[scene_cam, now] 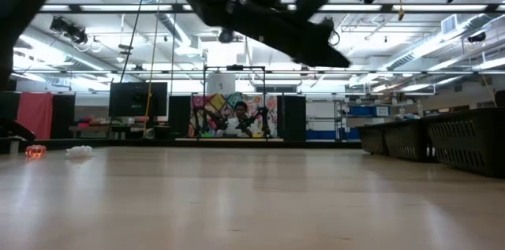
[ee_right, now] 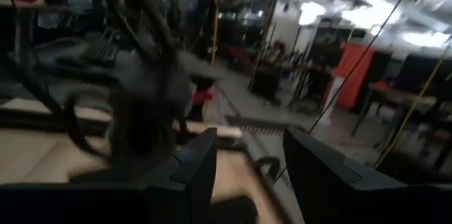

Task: Sort Halloween decoration
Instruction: Put the orange pumpkin toy into the top black bin

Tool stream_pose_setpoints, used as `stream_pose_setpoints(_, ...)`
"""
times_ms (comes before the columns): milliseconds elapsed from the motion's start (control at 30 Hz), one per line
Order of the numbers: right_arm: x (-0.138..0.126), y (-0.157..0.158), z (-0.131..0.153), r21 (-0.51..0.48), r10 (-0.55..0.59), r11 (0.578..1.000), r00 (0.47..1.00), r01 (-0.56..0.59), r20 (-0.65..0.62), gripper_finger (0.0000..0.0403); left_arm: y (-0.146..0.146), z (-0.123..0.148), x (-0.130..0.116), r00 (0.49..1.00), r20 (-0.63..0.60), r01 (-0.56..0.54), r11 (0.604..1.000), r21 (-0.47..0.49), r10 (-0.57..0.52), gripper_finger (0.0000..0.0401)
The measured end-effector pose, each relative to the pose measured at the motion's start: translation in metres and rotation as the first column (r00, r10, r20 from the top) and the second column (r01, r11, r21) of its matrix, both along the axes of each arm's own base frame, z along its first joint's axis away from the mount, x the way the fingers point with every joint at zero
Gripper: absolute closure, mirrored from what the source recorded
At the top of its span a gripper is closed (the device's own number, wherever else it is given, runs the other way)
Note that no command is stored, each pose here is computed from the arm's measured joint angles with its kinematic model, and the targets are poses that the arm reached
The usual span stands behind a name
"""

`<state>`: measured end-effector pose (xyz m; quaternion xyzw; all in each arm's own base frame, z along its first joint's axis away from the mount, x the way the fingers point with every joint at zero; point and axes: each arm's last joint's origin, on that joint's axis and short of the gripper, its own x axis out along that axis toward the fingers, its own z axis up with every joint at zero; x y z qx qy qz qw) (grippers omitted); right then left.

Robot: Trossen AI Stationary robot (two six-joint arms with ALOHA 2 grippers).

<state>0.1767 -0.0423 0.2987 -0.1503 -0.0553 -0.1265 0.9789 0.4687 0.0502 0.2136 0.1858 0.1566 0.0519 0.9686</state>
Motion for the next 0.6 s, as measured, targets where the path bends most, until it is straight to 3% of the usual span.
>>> stream_pose_setpoints(167,0.03,-0.007,-0.021,0.066,0.012,0.998,0.998,-0.008,-0.056,0.0234,-0.026,0.004,-0.051,0.996,-0.069,-0.057,0.998,-0.006,0.056,0.0378)
stream_pose_setpoints(400,0.064,-0.012,-0.047,0.141,0.127,0.983,0.99,-0.119,-0.054,0.0234,-0.058,0.007,-0.124,0.968,-0.211,-0.153,0.986,-0.061,0.137,0.0378)
stream_pose_setpoints(600,0.089,-0.015,-0.063,0.253,0.213,0.95,0.973,-0.183,-0.093,0.0234,-0.074,0.016,-0.176,0.912,-0.293,-0.335,0.934,-0.128,0.287,0.0378)
